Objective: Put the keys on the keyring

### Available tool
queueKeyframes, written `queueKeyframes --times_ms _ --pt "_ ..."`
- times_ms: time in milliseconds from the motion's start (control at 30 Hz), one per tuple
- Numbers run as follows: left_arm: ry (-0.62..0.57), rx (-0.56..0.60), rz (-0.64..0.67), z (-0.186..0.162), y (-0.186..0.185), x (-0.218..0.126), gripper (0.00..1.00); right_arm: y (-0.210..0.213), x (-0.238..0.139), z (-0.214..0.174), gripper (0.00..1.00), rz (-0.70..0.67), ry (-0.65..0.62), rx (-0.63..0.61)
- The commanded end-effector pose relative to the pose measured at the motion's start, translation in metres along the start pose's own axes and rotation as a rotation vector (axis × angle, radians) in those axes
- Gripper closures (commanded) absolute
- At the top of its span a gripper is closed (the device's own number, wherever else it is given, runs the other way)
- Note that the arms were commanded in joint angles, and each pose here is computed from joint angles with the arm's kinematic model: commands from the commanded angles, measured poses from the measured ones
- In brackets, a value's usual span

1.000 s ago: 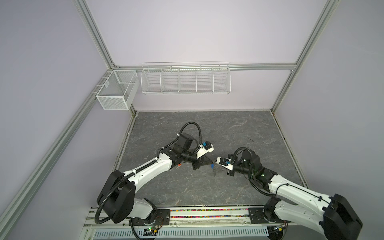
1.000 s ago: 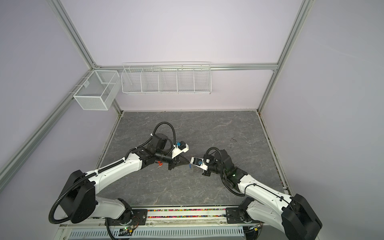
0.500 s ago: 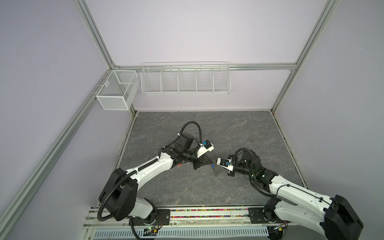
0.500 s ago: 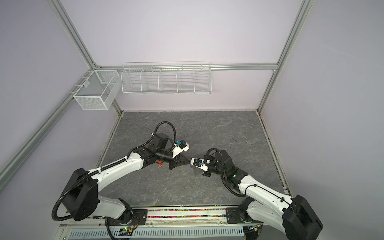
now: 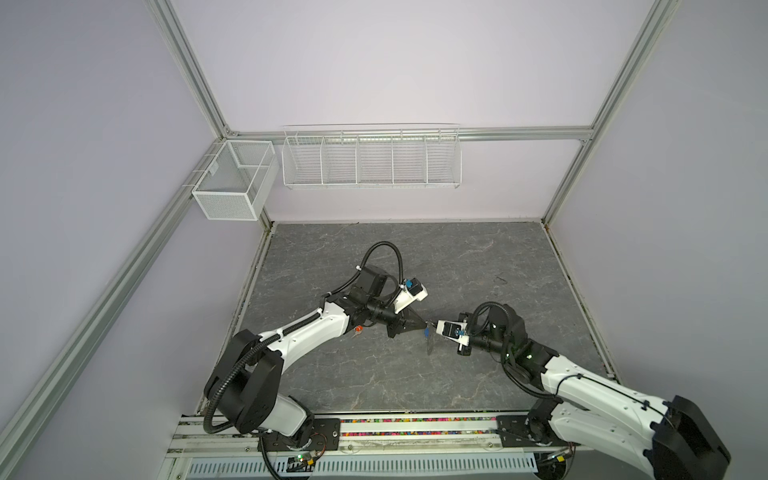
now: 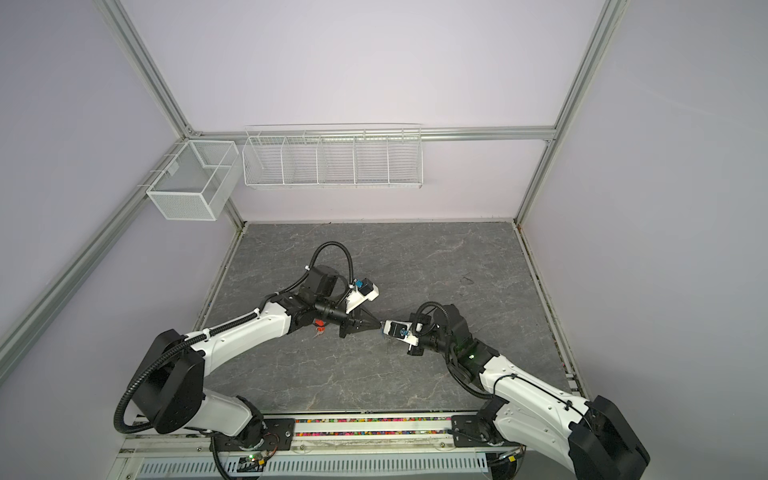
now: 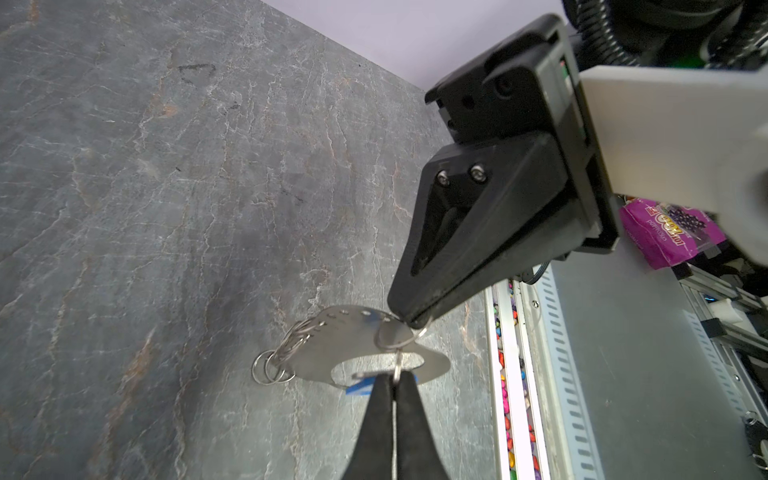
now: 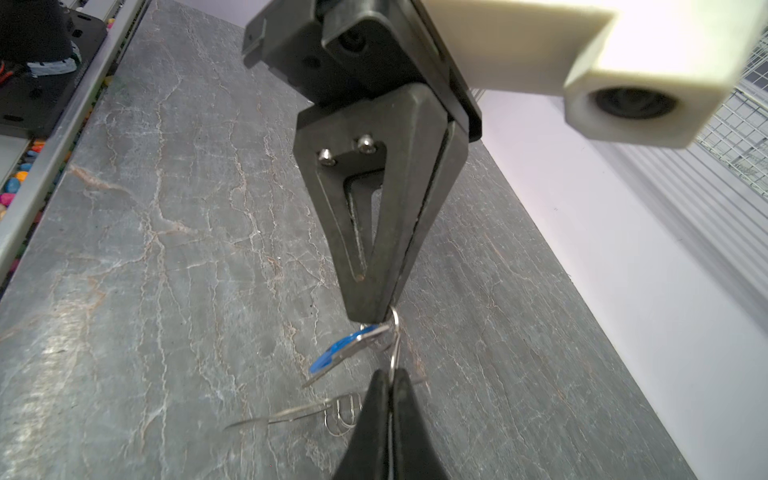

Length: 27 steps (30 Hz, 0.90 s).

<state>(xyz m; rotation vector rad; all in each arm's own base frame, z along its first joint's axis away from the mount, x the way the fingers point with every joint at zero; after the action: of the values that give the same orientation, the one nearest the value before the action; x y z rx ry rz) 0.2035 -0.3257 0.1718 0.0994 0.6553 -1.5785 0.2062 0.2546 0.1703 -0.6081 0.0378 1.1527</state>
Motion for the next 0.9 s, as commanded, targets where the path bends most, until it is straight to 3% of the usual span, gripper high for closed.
queueKeyframes --times_ms 0,867 --pt "-0.031 0.006 -0.013 0.0142 0.0021 -0.0020 1.00 0.0016 -0.0020 0.0081 0.93 -0.003 -0.051 -0.048" --pt "-0.004 -0.115 -0.069 0.0056 0.0087 0.0011 1.00 -0.0040 -0.0061 0.0073 0.93 -0.063 -0.069 -0.083"
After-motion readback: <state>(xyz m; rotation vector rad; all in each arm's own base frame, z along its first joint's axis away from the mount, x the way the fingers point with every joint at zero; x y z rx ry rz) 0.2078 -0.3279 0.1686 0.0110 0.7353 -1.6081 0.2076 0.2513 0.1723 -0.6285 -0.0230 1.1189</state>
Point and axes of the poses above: each gripper's point midway between its finger pads, its own x axis out along the fingers, its own y axis along the line the jaws close on, z = x × y, the point moved 1 cm from there along -x, back along the fingers, and after that the axes turned 2 degrees about x, right-handed, at the moved point
